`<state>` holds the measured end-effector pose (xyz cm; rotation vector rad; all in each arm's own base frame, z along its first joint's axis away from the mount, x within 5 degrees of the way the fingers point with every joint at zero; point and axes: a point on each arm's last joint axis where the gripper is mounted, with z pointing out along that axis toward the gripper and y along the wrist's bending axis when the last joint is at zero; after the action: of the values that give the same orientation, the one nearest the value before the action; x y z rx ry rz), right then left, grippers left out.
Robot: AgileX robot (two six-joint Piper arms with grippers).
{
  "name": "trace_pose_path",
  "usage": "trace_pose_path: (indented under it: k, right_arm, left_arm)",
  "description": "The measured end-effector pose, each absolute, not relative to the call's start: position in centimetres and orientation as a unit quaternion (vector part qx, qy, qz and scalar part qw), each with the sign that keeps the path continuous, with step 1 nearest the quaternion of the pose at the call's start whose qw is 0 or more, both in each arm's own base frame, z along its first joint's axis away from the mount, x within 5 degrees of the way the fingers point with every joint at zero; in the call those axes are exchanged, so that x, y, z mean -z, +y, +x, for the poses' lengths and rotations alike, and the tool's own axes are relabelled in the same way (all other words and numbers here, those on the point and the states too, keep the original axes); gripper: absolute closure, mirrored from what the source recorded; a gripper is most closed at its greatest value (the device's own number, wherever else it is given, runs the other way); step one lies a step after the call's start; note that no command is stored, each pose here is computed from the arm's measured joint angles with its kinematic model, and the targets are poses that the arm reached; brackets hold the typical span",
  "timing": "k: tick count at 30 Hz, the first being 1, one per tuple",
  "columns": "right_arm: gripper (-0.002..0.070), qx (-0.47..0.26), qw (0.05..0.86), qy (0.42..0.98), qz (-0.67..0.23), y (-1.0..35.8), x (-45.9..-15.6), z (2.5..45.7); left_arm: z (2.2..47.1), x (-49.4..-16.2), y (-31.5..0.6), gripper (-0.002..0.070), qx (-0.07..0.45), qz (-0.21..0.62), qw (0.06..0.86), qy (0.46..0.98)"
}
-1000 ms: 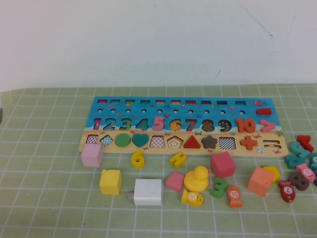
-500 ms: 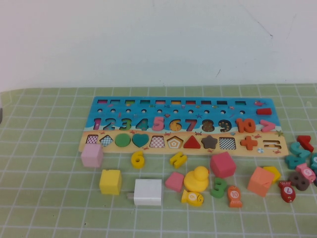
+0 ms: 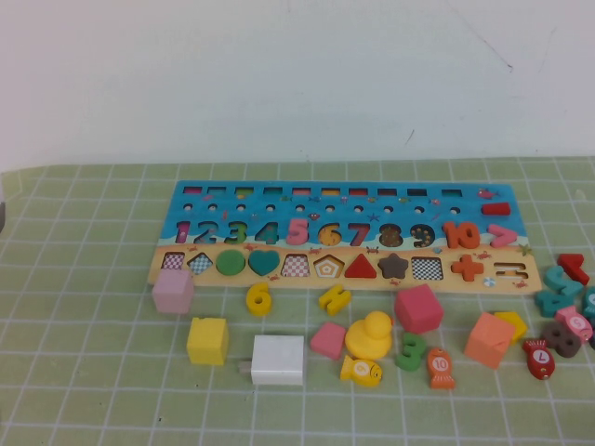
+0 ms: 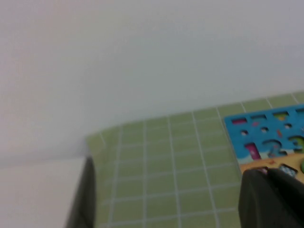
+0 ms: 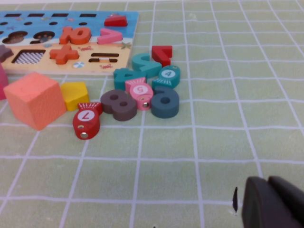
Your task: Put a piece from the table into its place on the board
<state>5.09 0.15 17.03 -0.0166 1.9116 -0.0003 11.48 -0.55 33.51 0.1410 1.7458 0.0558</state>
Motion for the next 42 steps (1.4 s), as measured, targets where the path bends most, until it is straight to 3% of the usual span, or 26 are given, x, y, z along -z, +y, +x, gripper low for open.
trace_pose_path:
  k: [2, 11, 19, 25, 29, 34, 37, 42]
  right_arm:
    - [0.0679, 0.0, 0.577, 0.817, -0.007, 0.2, -17.0, 5.1]
    - [0.0679, 0.0, 0.577, 0.817, -0.007, 0.2, -17.0, 5.1]
    - [0.0679, 0.0, 0.577, 0.817, -0.007, 0.2, -17.0, 5.1]
    - [0.0679, 0.0, 0.577, 0.817, -0.007, 0.2, -17.0, 5.1]
    - [0.0679, 0.0, 0.577, 0.817, -0.007, 0.2, -17.0, 5.1]
    - [0.0679, 0.0, 0.577, 0.817, -0.007, 0.2, -17.0, 5.1]
    - [0.0679, 0.0, 0.577, 0.817, -0.007, 0.2, -17.0, 5.1]
    - [0.0679, 0.0, 0.577, 0.817, -0.007, 0.2, -17.0, 5.1]
  left_arm:
    - [14.3, -33.8, -0.9, 0.0677, 0.007, 0.042, 0.601, 0.798]
    - [24.3, -34.6, -2.9, 0.0677, 0.053, 0.047, 0.441, 0.895]
    - [31.0, -32.3, -11.9, 0.0677, 0.104, 0.152, 0.315, 0.931]
    - [33.2, -29.6, -17.6, 0.0672, 0.095, 0.198, 0.267, 0.938]
    - [33.7, -27.9, -19.4, 0.0574, 0.06, 0.199, 0.255, 0.944]
    - [34.2, -25.8, -20.0, 0.0316, 0.046, 0.156, 0.225, 0.961]
    - [34.4, -24.7, -20.1, 0.027, 0.041, 0.149, 0.208, 0.966]
    - [34.7, -23.5, -20.3, 0.0292, 0.035, 0.141, 0.19, 0.971]
